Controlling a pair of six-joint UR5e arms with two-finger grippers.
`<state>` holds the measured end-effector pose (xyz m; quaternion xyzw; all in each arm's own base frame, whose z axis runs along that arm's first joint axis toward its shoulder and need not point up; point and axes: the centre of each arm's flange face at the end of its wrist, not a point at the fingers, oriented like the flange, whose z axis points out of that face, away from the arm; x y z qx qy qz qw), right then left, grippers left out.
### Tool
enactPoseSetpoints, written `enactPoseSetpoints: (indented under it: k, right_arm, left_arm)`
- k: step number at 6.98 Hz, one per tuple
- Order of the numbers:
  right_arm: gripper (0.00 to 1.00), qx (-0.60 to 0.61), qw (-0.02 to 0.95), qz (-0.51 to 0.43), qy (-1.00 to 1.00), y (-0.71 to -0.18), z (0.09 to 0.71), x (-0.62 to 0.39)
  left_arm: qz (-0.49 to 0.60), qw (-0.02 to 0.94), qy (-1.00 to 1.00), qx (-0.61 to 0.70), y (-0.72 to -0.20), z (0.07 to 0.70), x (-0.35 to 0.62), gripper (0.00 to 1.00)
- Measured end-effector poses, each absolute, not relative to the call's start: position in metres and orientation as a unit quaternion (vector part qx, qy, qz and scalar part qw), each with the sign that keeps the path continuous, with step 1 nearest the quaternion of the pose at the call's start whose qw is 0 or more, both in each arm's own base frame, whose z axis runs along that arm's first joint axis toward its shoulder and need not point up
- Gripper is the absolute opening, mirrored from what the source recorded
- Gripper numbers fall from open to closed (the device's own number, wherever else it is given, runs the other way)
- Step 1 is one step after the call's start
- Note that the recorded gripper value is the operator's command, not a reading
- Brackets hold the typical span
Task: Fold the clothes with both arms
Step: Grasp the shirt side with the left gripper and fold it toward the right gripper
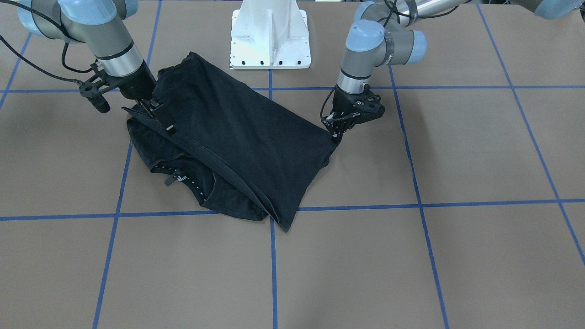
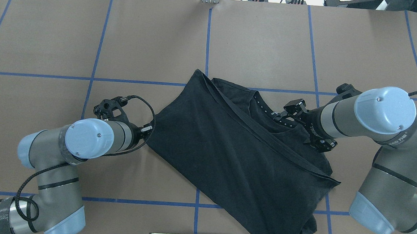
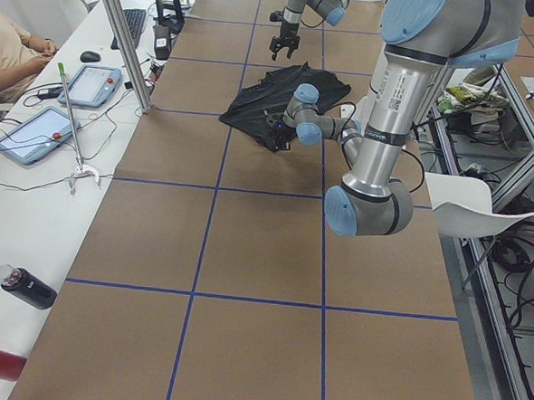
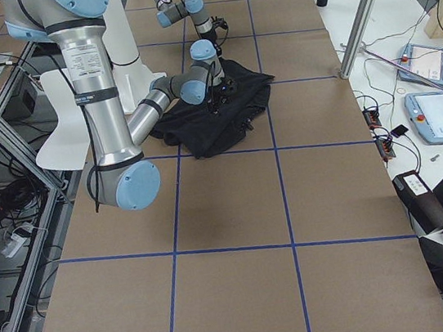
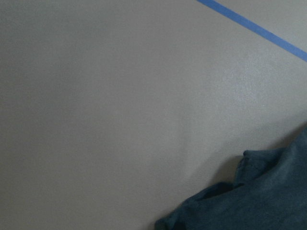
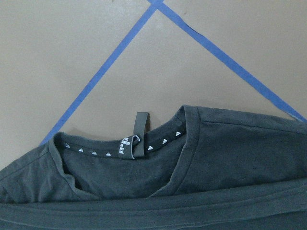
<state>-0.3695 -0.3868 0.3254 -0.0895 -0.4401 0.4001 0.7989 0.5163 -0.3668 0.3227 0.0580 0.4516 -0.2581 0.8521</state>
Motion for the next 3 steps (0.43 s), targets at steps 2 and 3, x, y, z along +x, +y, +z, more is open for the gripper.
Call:
enactPoseSetpoints:
  k: [2,3]
  right_arm:
    - [1.0,-0.089,0.799,0.4,-0.44,-0.387,0.325,-0.369]
    - [1.0,-0.088,0.798,0.401,-0.44,-0.387,0.325,-0.369]
  left_arm:
    - [-0.241,0.854,0.453,0.091,-0.392,0.316,0.493,0.0]
    - [-0.227,0.855,0.451,0.117,-0.412,0.316,0.478,0.0]
